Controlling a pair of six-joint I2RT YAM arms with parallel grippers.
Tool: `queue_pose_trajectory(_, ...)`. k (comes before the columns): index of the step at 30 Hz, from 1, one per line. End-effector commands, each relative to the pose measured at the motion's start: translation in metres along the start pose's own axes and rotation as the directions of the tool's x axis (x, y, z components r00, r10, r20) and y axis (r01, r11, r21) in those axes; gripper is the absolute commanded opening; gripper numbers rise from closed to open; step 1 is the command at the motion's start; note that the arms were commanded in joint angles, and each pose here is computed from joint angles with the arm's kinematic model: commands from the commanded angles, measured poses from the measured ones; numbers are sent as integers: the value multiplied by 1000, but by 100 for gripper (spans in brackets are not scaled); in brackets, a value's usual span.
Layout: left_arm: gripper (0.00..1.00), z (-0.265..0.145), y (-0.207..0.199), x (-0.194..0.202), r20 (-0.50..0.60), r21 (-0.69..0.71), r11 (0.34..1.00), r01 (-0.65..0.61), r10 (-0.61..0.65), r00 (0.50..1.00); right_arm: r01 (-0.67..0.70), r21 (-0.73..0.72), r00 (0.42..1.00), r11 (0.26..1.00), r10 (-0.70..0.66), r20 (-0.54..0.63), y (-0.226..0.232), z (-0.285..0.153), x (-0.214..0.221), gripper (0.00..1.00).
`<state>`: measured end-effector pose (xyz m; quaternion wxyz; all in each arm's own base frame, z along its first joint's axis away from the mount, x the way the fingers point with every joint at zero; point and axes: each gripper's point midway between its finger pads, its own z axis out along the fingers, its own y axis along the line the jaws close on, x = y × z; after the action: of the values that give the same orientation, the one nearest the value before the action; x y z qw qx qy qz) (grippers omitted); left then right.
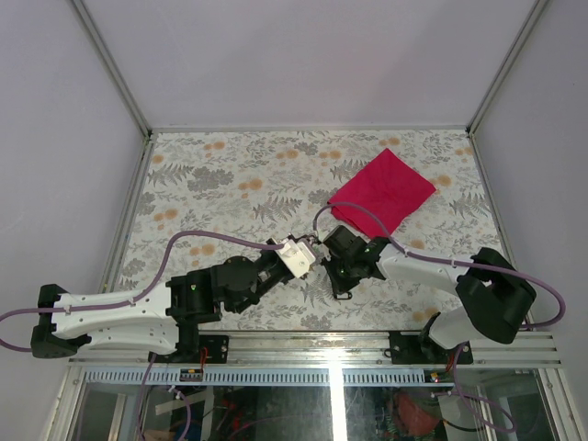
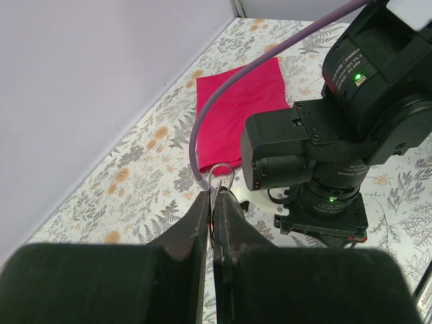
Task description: Put the keys on the keyring
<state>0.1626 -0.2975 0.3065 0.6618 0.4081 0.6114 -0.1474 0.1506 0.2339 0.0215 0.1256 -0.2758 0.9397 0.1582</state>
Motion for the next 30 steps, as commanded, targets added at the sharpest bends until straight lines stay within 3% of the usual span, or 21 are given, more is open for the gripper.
queue_pose_trajectory(1, 0, 0, 8, -22, 53, -14, 999, 43, -42, 998, 44, -20, 989, 999, -40, 144, 5, -21, -28, 0)
queue_pose_trajectory(7, 0, 0, 12, -26, 66, -32, 998, 47, -45, 997, 139, -14, 928, 990, -125, 350, 9, -66, -53, 0)
queue_pose_trajectory(11, 0, -1, 17, -32, 79, -52, 997, 53, -49, 996, 177, 6, 825, 984, -151, 544, 11, -107, -72, 0)
queue_pose_trajectory(19, 0, 3, 18, -40, 91, -57, 997, 49, -43, 995, 341, 82, 459, 936, -242, 855, 27, -189, -96, 0)
queue_pose_trajectory(24, 0, 6, 15, -41, 81, -52, 998, 42, -38, 996, 456, 161, 252, 875, -300, 920, 45, -224, -99, 0)
queue_pose_trajectory(30, 0, 6, 15, -44, 87, -48, 998, 50, -46, 995, 566, 321, 22, 760, -403, 915, 64, -253, -102, 0)
